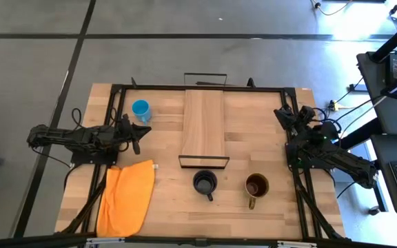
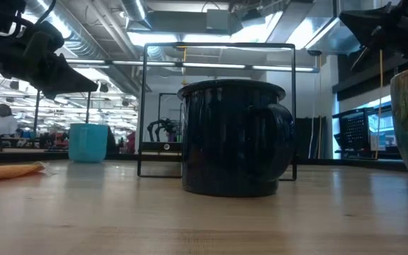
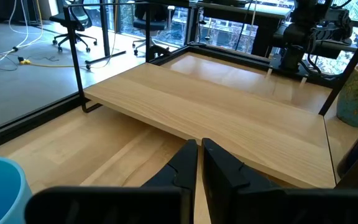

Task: Stack small to large cups/mugs on shelf
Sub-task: Put the blue mug on the shelf

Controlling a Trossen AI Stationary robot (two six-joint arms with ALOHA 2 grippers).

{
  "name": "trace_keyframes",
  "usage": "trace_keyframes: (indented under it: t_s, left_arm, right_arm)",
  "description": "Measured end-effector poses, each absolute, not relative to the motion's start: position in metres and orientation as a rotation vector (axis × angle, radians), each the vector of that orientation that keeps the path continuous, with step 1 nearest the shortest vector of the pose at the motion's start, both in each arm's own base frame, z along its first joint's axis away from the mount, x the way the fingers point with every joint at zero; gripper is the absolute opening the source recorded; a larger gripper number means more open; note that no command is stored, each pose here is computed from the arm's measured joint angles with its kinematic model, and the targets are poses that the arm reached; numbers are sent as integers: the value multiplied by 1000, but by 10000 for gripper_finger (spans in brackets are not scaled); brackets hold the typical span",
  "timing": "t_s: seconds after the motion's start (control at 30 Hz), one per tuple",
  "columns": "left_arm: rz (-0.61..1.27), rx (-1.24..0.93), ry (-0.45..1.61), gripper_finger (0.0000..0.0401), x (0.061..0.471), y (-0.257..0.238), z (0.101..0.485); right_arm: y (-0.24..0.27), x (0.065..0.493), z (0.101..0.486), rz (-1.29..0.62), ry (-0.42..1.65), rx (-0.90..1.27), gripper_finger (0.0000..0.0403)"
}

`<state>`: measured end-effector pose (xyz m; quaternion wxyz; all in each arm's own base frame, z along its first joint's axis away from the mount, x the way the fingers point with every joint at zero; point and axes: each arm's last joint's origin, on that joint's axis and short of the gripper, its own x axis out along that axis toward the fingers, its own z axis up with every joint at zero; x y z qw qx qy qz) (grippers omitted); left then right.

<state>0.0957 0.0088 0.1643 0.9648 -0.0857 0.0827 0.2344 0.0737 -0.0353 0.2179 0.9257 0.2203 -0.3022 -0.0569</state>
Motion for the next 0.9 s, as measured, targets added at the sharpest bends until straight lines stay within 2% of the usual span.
trace_keyframes:
  t_s: [0.9]
  left_arm:
    - [474,-174,167,16,96,9,164]
  right_arm:
    - [-36,75,215,-128,-589,464,23]
